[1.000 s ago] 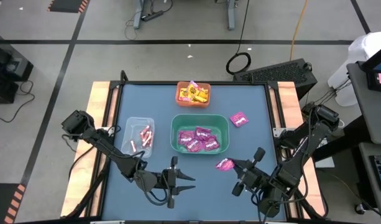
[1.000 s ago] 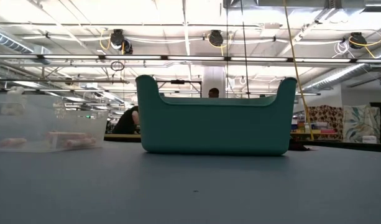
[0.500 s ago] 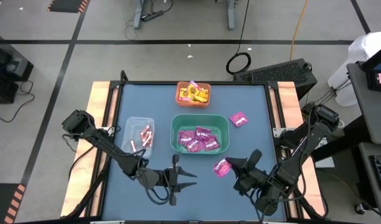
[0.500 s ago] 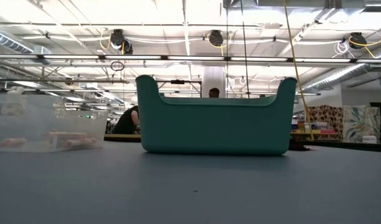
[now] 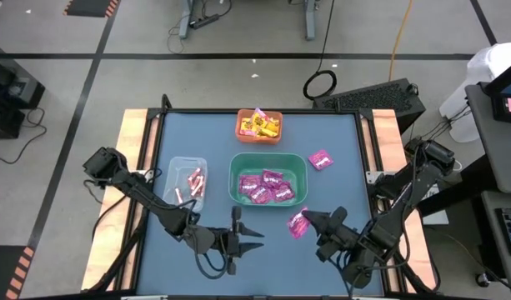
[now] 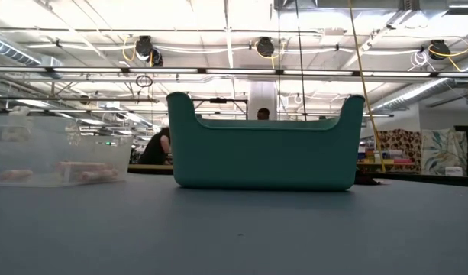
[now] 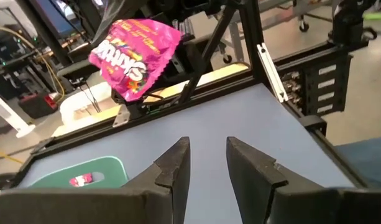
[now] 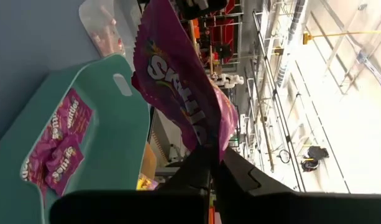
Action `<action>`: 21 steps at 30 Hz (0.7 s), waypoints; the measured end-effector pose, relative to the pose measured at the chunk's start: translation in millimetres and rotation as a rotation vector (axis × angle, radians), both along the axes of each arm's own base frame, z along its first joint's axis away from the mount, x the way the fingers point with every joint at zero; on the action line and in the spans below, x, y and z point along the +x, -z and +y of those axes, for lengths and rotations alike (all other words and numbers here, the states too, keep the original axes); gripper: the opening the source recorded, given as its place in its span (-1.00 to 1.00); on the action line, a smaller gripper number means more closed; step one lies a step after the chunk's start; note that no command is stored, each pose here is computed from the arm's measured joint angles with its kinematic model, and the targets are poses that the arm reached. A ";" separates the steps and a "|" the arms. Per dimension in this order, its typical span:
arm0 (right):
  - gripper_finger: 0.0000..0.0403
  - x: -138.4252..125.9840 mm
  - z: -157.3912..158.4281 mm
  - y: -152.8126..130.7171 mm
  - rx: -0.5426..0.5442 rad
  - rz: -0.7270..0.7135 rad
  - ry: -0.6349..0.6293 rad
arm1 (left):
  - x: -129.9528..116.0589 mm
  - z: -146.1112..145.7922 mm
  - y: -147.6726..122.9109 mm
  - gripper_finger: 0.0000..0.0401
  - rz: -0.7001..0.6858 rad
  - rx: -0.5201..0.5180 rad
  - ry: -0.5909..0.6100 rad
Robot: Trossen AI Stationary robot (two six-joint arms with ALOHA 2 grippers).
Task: Sort candy
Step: Put the purple candy into the green bin
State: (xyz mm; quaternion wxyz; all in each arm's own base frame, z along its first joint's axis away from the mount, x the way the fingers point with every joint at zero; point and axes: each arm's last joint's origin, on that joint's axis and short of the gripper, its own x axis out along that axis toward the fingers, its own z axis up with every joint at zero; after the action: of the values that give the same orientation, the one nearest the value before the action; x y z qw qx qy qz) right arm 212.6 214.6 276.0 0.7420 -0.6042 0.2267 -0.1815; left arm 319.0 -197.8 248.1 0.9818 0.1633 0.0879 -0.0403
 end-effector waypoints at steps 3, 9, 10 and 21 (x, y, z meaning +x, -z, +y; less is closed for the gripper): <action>-0.98 1.0 -1.0 0.0 0.001 -0.001 0.005 | -0.2 0.1 1.0 -0.44 0.007 0.038 0.007; -0.98 4.2 -4.2 0.0 0.014 -0.008 0.020 | 0.4 1.2 1.2 -0.44 0.009 0.046 0.004; -0.98 4.7 -4.7 0.0 0.026 -0.016 0.024 | 0.9 1.9 1.2 -0.44 0.009 0.046 0.002; -0.98 10.0 -10.2 0.0 0.367 -0.248 0.097 | 1.9 3.7 1.6 -0.44 0.013 0.040 -0.005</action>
State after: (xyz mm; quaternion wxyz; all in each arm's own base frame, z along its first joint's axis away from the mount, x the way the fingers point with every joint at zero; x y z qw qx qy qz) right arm 222.6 204.4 276.0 0.8521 -0.4206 0.1916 -0.2456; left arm 320.9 -194.1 246.5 0.9779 0.1822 0.0957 -0.0373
